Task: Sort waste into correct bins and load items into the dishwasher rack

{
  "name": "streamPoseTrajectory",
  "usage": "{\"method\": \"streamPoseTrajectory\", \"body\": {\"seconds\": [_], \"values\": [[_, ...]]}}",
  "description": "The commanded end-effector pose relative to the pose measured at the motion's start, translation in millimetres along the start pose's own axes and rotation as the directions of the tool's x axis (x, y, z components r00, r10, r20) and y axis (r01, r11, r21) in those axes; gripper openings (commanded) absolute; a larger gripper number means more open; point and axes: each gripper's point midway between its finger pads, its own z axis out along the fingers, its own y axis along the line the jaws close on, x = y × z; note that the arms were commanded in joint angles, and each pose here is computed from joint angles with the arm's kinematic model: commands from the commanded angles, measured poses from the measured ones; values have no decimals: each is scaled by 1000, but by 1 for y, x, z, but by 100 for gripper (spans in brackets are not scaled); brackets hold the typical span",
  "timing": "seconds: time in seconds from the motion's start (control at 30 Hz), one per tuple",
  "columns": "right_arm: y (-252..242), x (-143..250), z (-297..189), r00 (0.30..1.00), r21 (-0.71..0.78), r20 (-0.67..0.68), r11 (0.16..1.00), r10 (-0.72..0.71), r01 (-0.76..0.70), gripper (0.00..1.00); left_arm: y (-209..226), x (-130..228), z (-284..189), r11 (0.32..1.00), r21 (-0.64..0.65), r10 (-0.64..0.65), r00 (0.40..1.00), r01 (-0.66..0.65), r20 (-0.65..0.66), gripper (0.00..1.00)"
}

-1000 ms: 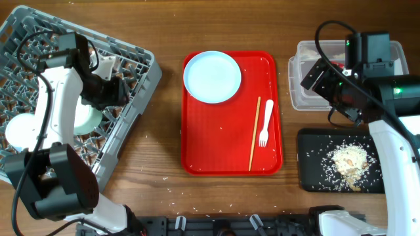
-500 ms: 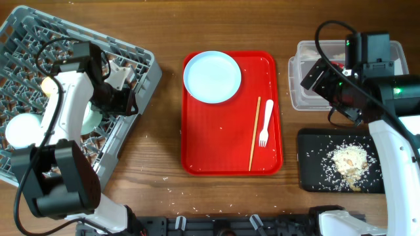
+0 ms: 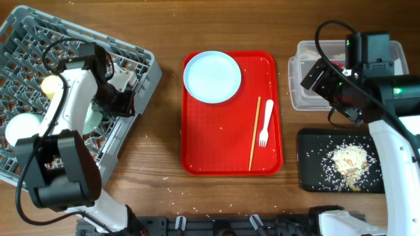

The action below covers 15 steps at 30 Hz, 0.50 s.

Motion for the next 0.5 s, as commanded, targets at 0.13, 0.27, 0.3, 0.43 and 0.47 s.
{"method": "streamPoseTrajectory", "body": {"seconds": [0.13,0.27,0.3,0.43,0.47], "values": [[-3,-3,2,1000,18,7,1000,-9,9,100,-17,-44,-1,993,119,-29,983,7,183,4],[-3,-3,2,1000,18,7,1000,-9,9,100,-38,-75,-13,967,248,-25,946,-59,324,4],[-3,-3,2,1000,18,7,1000,-9,9,100,-37,-79,-14,968,247,-41,941,-46,335,4],[-3,-3,2,1000,18,7,1000,-9,9,100,-40,-93,-17,968,249,-70,924,-28,375,4],[-3,-3,2,1000,18,7,1000,-9,9,100,-43,-98,-18,968,251,-78,918,-24,389,4]]}}
